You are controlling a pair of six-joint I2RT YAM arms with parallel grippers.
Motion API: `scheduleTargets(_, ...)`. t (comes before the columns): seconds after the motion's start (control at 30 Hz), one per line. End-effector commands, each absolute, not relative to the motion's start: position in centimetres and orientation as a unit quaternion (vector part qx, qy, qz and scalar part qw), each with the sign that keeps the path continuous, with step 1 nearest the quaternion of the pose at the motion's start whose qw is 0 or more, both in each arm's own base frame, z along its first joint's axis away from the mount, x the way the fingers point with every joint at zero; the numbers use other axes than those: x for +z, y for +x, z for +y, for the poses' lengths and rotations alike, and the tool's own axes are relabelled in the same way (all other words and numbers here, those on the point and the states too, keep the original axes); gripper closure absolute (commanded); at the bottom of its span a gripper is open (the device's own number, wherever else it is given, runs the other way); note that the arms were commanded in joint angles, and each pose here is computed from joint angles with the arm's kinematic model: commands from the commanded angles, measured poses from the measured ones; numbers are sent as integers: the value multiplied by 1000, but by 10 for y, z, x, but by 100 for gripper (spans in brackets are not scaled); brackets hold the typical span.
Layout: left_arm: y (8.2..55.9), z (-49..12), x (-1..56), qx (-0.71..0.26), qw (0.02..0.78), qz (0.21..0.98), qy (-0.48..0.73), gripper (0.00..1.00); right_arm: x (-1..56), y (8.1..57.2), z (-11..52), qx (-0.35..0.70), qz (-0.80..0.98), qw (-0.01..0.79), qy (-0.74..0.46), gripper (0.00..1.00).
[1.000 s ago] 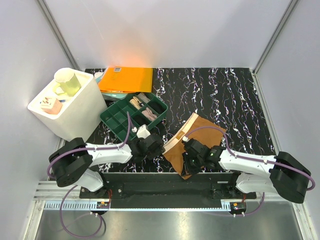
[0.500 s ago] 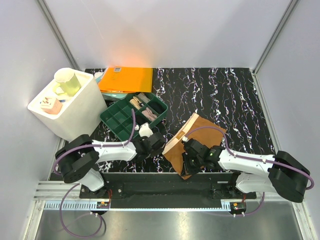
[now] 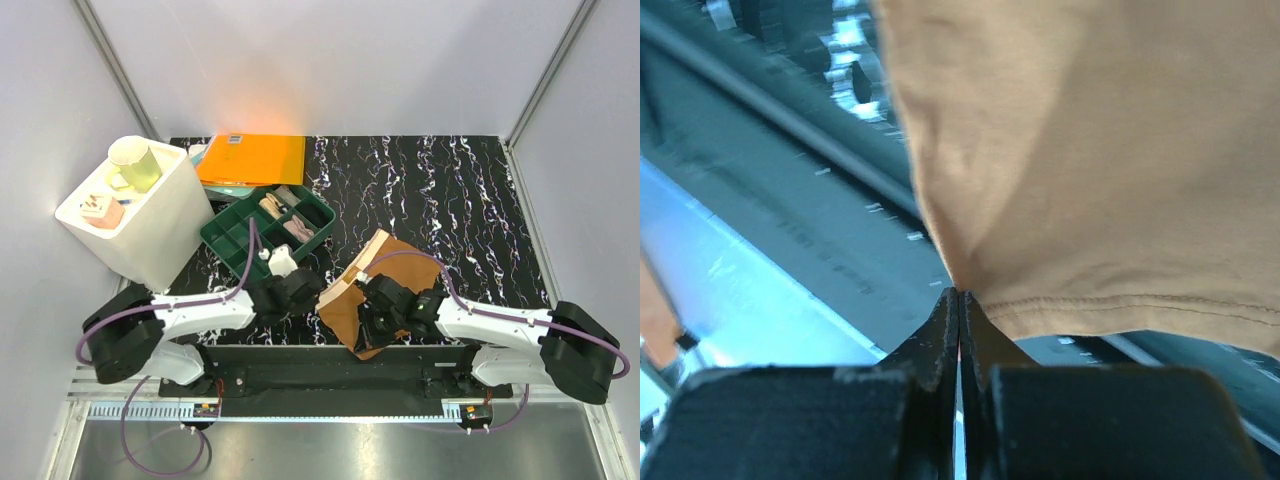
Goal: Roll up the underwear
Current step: Fold the underwear at the center of the board.
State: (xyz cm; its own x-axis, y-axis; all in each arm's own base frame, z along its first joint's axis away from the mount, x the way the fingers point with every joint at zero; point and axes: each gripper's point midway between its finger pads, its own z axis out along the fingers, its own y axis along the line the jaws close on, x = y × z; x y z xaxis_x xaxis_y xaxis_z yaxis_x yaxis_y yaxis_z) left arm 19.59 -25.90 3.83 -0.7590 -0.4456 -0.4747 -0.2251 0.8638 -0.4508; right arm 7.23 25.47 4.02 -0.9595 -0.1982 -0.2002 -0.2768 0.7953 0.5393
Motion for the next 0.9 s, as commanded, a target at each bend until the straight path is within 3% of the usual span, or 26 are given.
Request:
scheduleTargets(0.0, 195, -243, 56, -181, 336, 911, -159, 100, 81, 71, 285, 345, 919, 80, -173, 100)
scheduleTargets(0.4, 167, -218, 108, -212, 351, 905, -110, 100, 132, 87, 294, 333, 922, 130, -149, 100)
scheduleTargets(0.63, 177, -260, 152, -231, 348, 907, -45, 100, 147, 122, 255, 246, 935, 229, -113, 100)
scheduleTargets(0.87, 199, -287, 157, -222, 334, 916, -19, 100, 146, 163, 213, 179, 945, 261, -80, 100)
